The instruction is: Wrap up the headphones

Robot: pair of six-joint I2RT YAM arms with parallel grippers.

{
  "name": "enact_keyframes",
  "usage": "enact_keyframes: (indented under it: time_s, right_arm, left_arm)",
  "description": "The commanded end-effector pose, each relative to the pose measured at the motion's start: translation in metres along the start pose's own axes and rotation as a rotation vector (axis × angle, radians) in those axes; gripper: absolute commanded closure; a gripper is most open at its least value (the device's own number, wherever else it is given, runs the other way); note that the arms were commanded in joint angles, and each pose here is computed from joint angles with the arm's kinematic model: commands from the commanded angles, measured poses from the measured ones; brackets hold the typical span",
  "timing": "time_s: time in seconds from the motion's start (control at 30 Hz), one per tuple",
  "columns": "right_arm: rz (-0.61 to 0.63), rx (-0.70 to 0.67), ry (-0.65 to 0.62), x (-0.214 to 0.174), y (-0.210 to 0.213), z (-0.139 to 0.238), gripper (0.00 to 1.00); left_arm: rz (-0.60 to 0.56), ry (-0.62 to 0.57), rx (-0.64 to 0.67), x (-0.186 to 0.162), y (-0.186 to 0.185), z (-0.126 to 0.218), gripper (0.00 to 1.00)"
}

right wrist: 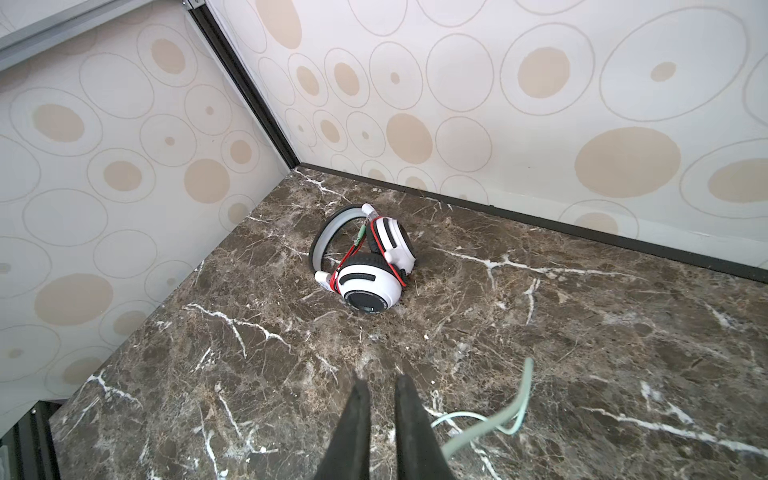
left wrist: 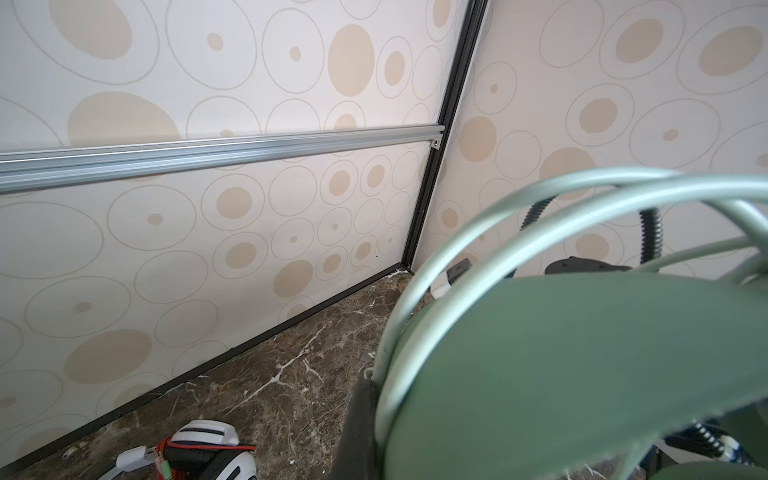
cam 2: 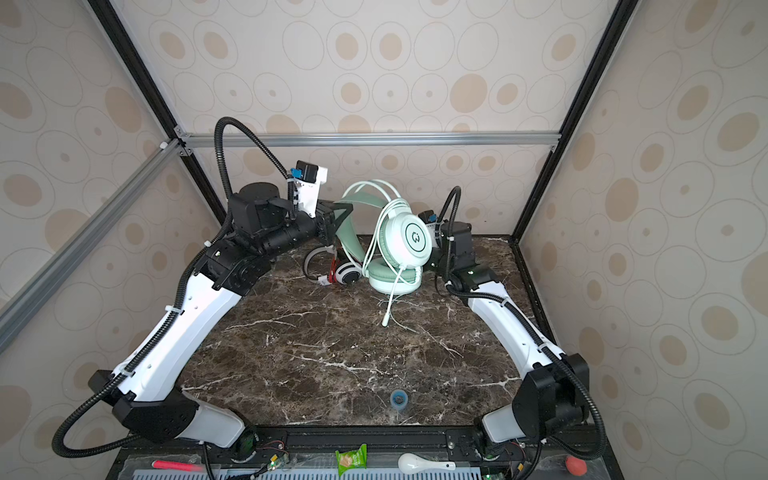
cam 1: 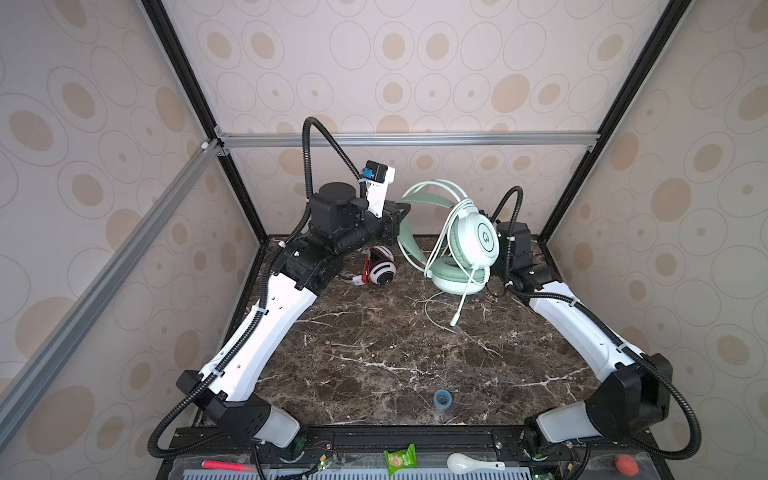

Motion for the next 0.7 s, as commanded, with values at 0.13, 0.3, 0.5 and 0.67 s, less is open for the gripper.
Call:
enact_keyframes:
  time_s: [0.13, 0.3, 0.5, 0.67]
  right_arm:
    - [-0.044, 0.049, -0.025, -0.006, -0.006, -0.016, 0.86]
    - [-0.057, 0.08, -0.041, -0.009, -0.007, -0.023, 0.85]
    - [-0.094, 0.111, -0.054, -0.012, -0.011, -0.035, 0.82]
    - [-0.131, 0.132, -0.056, -0.017, -0.016, -0.048, 0.79]
  left_arm:
    - [0.113, -0.239, -0.084, 0.059, -0.016, 0.019, 1.0]
    - [0.138, -0.283, -0.106, 0.069, -0.017, 0.021, 1.0]
    - [0.171, -0.306, -0.105, 0.073, -0.016, 0.022, 1.0]
    - [0.198, -0.33, -0.103, 0.076, -0.013, 0.022, 1.0]
Point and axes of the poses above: each gripper's point midway between its finger pads, its own z axis back along the fingers, its own y axis along the line the jaws close on, x = y × z, the point moved 9 cm from there along z, back along the fingers, and after that the axes turned 2 degrees about -z, right-handed, at the moved point
